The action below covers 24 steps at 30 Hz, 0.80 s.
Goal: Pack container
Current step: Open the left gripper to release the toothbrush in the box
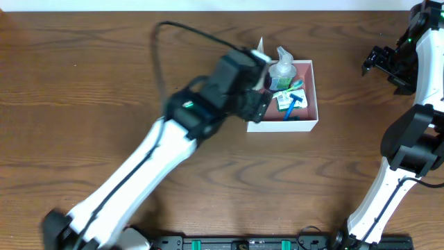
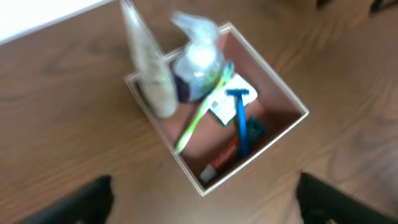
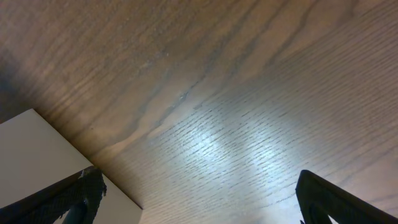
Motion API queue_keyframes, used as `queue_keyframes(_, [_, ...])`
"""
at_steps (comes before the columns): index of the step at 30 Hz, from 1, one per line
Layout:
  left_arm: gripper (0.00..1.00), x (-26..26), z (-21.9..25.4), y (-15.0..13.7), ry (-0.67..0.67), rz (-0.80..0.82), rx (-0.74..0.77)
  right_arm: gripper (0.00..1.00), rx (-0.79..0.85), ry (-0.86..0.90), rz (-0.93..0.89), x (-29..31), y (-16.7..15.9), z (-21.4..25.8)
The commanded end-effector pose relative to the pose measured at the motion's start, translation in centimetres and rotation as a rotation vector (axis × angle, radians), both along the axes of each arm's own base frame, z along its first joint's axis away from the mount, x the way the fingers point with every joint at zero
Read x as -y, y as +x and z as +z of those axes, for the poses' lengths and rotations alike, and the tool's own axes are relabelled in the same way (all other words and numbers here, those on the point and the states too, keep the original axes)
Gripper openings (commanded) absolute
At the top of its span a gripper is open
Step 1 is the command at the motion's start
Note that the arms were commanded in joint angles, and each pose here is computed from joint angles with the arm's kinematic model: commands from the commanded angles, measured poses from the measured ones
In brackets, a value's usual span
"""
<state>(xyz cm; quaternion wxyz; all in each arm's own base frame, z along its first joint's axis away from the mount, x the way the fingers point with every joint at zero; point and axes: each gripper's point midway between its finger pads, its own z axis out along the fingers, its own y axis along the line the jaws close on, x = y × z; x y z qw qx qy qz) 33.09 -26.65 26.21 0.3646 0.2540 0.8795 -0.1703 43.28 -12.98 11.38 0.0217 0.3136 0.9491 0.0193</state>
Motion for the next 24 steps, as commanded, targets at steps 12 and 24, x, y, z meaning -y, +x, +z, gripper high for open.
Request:
queue_keyframes(12, [0.98,-3.5,2.6,-3.5,0.02,0.015,-0.007,0.99,0.013,0.001,-0.015,0.0,0.0,0.6])
queue_keyframes(24, [0.98,-5.6,-0.1,-6.1,0.125,0.018,-0.142,0.99,0.013,0.001,-0.015,0.0,0.0,0.6])
